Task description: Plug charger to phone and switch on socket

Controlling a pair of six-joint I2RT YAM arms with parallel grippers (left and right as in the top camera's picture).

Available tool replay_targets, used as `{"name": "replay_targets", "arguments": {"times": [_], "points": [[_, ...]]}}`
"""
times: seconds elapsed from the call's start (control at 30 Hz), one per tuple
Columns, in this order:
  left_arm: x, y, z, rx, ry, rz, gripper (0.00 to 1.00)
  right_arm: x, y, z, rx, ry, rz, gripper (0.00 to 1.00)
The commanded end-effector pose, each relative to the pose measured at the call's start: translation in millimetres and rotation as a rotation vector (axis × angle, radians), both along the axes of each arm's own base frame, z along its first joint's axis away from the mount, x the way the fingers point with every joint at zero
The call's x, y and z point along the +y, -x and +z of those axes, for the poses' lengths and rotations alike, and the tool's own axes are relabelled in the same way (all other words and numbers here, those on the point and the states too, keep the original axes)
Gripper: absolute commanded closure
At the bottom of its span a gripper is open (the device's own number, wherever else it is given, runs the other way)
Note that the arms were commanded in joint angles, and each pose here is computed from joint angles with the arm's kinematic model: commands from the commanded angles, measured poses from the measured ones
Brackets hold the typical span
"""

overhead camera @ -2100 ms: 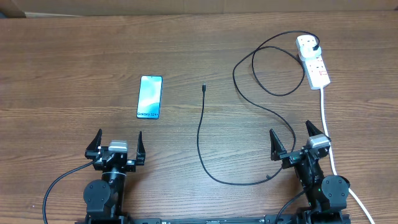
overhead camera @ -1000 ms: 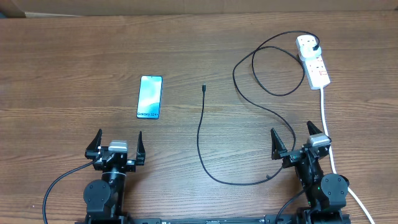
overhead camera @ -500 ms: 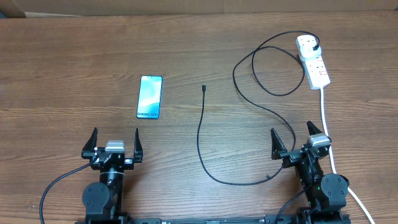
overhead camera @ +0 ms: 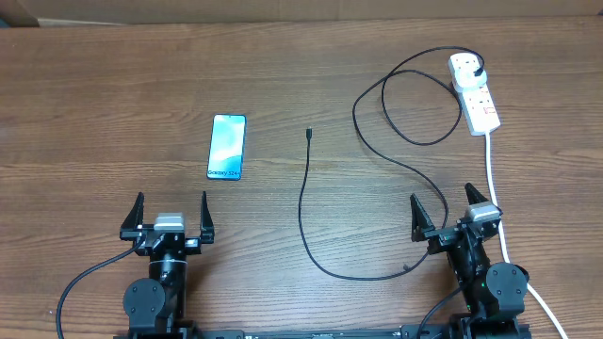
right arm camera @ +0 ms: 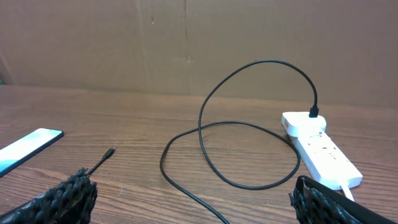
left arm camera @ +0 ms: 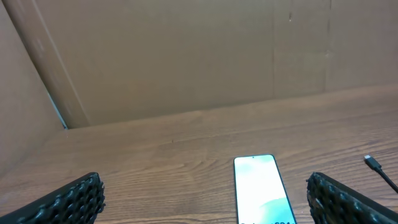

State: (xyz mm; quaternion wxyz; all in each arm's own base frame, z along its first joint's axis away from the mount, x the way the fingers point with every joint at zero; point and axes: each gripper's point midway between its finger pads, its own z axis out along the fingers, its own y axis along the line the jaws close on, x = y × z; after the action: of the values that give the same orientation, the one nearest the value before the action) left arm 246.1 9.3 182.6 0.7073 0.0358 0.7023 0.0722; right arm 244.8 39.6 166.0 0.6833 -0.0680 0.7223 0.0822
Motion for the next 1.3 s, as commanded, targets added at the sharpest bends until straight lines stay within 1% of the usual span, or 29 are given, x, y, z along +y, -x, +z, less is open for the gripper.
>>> {"name": "replay_targets", "arguments": {"times": [0.0, 0.17, 0.37, 0.53, 0.63, 0.83, 1.03, 1.13, 1.27], "points": [[2.4, 3.5, 17.6, -0.041, 0.048, 0.013, 0.0, -0.7, -0.7, -4.6, 0.008, 0.005, -0.005, 0.0], [2.2, 7.7, 26.7, -0.013, 0.06, 0.013, 0.0, -0.7, -0.7, -4.6, 0.008, 0.005, -0.005, 0.0], [2.1, 10.6, 58.1, 0.011, 0.1, 0.013, 0.0, -0.7, -0.7, -4.6, 0.008, 0.005, -0.005, 0.0], [-5.6, 1.2, 87.2, 0.049, 0.109, -0.03, 0.0, -0.6, -0.7, -4.6, 0.008, 0.005, -0.005, 0.0], [-13.3, -10.0, 102.5, 0.104, 0.113, -0.072, 0.0, -0.7, -0.7, -4.6, 0.008, 0.005, -0.005, 0.0], [-31.2, -35.6, 126.9, 0.301, 0.136, -0.166, 0.0, -0.7, -0.7, -4.6, 0.008, 0.005, -0.005, 0.0], [-42.5, -63.5, 146.6, 0.519, 0.172, -0.218, 0.0, -0.7, -0.7, -4.6, 0.008, 0.005, -0.005, 0.0], [-44.0, -78.7, 151.3, 0.65, 0.225, -0.206, 0.0, -0.6, -0.7, -4.6, 0.008, 0.005, -0.005, 0.0], [-44.1, -96.0, 148.0, 0.868, 0.262, -0.178, 0.0, -0.7, -0.7, -4.6, 0.008, 0.005, -0.005, 0.0]]}}
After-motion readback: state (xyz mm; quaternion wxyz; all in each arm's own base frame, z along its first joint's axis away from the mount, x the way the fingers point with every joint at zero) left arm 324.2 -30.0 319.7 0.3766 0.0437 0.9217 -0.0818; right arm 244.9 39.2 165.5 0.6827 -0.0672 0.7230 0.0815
